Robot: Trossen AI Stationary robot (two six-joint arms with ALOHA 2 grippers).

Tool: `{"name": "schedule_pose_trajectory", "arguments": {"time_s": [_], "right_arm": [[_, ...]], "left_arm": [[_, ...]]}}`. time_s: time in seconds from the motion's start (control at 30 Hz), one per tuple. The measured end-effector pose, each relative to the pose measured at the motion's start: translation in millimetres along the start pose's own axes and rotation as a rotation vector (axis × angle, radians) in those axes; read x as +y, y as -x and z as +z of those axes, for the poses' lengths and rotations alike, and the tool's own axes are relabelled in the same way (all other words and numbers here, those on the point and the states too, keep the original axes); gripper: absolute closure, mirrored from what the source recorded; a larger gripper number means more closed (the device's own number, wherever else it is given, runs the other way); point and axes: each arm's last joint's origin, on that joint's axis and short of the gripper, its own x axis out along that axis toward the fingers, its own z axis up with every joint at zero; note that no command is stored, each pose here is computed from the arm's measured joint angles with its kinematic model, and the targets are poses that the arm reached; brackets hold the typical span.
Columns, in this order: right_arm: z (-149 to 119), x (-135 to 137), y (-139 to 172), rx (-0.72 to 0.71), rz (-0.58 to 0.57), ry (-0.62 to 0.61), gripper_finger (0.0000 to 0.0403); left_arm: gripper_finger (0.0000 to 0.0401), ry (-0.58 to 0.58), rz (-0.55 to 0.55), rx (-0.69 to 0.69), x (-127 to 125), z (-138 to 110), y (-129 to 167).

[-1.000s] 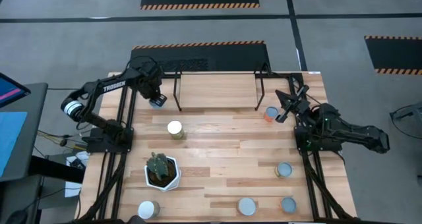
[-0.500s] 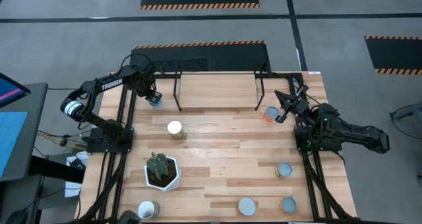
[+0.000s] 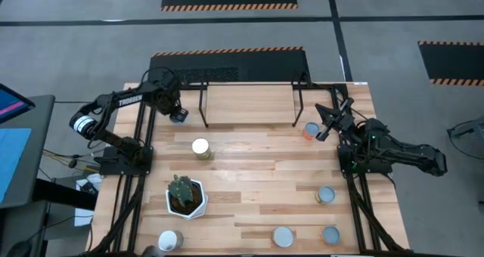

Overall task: Pick and place cans onto a shelf
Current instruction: Put the canned tuna on the shelf

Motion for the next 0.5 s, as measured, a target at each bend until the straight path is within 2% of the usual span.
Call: {"name": "schedule_pose_trajectory", "arguments": {"time_s": [0.27, 0.33, 0.43, 0.5], "right_arm": [[0.1, -0.1, 0.0, -0.001, -0.001, 0.000, 0.0378], [0.3, -0.1, 0.0, -0.002, -0.001, -0.001, 0.0378], [0.5, -0.2, 0.0, -0.005, -0.002, -0.002, 0.0378], [0.7, -0.2, 0.1, -0.007, -0.001, -0.003, 0.0378]], "left_arm": [[0.0281, -0.060, 0.050, 0.024, -8.2, -6.7, -7.5], [0.0304, -0.066, 0.055, 0.023, -8.3, -6.7, -7.3], [0.0373, -0.074, 0.065, 0.028, -7.3, -7.0, -7.5], [0.0391, -0.076, 0.065, 0.032, -7.3, -7.4, -7.6]]}}
